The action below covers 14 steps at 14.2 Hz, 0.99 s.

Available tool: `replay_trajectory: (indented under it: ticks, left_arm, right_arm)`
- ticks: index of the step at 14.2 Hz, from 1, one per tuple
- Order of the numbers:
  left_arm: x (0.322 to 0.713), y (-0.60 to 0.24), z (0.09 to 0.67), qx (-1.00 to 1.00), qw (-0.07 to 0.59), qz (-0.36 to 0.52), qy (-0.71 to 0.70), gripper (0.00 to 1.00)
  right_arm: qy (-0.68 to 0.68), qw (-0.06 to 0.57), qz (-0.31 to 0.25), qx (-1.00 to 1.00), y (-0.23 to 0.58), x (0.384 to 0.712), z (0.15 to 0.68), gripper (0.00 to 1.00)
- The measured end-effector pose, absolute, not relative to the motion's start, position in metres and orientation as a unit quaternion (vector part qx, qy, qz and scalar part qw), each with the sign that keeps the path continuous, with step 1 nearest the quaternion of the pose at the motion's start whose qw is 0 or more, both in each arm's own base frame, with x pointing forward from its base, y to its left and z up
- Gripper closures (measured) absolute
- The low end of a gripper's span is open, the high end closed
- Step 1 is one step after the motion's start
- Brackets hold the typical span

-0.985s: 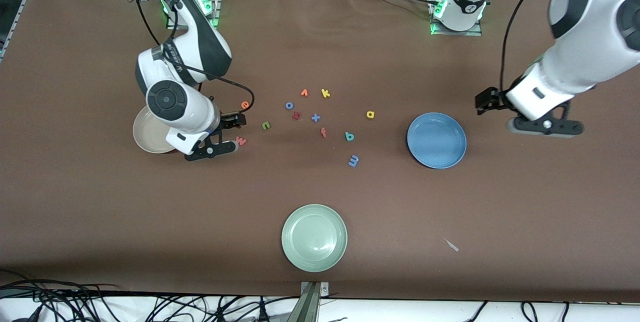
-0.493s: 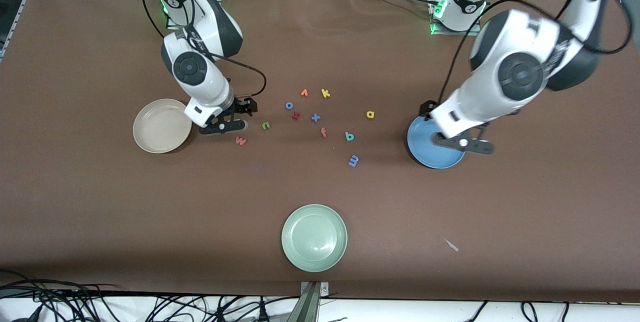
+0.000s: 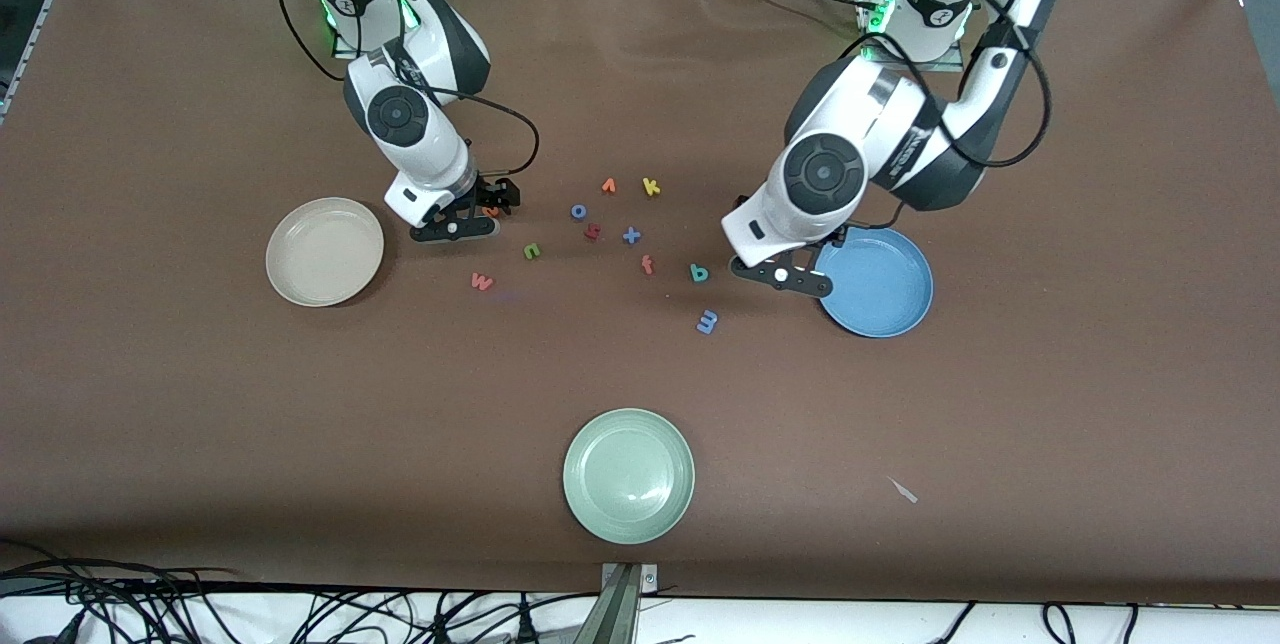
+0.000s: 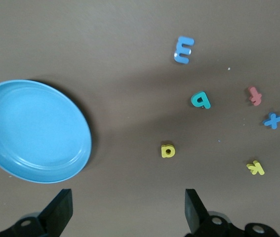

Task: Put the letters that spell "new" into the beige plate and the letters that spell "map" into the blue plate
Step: 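Grasp the orange letter with the right gripper while the left gripper grasps yellow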

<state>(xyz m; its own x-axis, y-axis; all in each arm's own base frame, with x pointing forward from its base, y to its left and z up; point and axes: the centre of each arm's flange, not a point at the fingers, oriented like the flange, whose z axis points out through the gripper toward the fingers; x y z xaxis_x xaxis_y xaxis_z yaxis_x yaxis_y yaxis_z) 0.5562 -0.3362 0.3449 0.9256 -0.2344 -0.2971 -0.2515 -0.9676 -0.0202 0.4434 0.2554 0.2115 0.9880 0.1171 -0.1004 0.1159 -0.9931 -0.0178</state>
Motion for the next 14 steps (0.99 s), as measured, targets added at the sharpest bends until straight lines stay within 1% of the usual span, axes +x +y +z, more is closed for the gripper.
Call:
replay_trajectory:
  ticks: [3, 4, 5, 6, 7, 8, 10, 11, 12, 13, 14]
  left_arm:
    - [0.552, -0.337, 0.308, -0.981, 0.026, 0.146, 0.124, 0.0]
    - [0.548, -0.337, 0.298, -0.981, 0.027, 0.147, 0.125, 0.0]
    - [0.544, -0.336, 0.291, -0.98, 0.028, 0.149, 0.126, 0.0]
    - [0.54, -0.336, 0.284, -0.98, 0.029, 0.151, 0.127, 0.0]
    - [0.536, -0.335, 0.276, -0.98, 0.029, 0.15, 0.128, 0.0]
    - [0.533, -0.334, 0.268, -0.98, 0.028, 0.149, 0.128, 0.0]
    - [0.525, -0.331, 0.252, -0.981, 0.026, 0.145, 0.128, 0.0]
    - [0.522, -0.33, 0.245, -0.981, 0.025, 0.143, 0.128, 0.0]
    - [0.52, -0.329, 0.24, -0.981, 0.024, 0.141, 0.128, 0.0]
    - [0.517, -0.328, 0.235, -0.982, 0.023, 0.138, 0.128, 0.0]
    - [0.515, -0.327, 0.23, -0.983, 0.021, 0.133, 0.128, 0.0]
  right_arm:
    - [-0.064, 0.003, 0.066, -0.996, 0.26, 0.436, 0.195, 0.01]
    - [-0.065, 0.003, 0.071, -0.995, 0.26, 0.435, 0.19, 0.07]
    - [-0.065, 0.003, 0.074, -0.995, 0.261, 0.433, 0.186, 0.1]
    - [-0.065, 0.003, 0.075, -0.995, 0.261, 0.433, 0.183, 0.1]
    - [-0.065, 0.002, 0.077, -0.995, 0.26, 0.432, 0.181, 0.16]
    - [-0.065, 0.002, 0.078, -0.995, 0.26, 0.432, 0.18, 0.16]
    - [-0.065, 0.002, 0.079, -0.995, 0.26, 0.432, 0.178, 0.28]
    - [-0.065, 0.002, 0.079, -0.995, 0.26, 0.432, 0.178, 0.28]
    - [-0.065, 0.002, 0.079, -0.995, 0.26, 0.432, 0.178, 0.34]
    - [-0.065, 0.002, 0.079, -0.995, 0.26, 0.432, 0.178, 0.44]
    - [-0.065, 0.002, 0.079, -0.995, 0.26, 0.432, 0.178, 0.44]
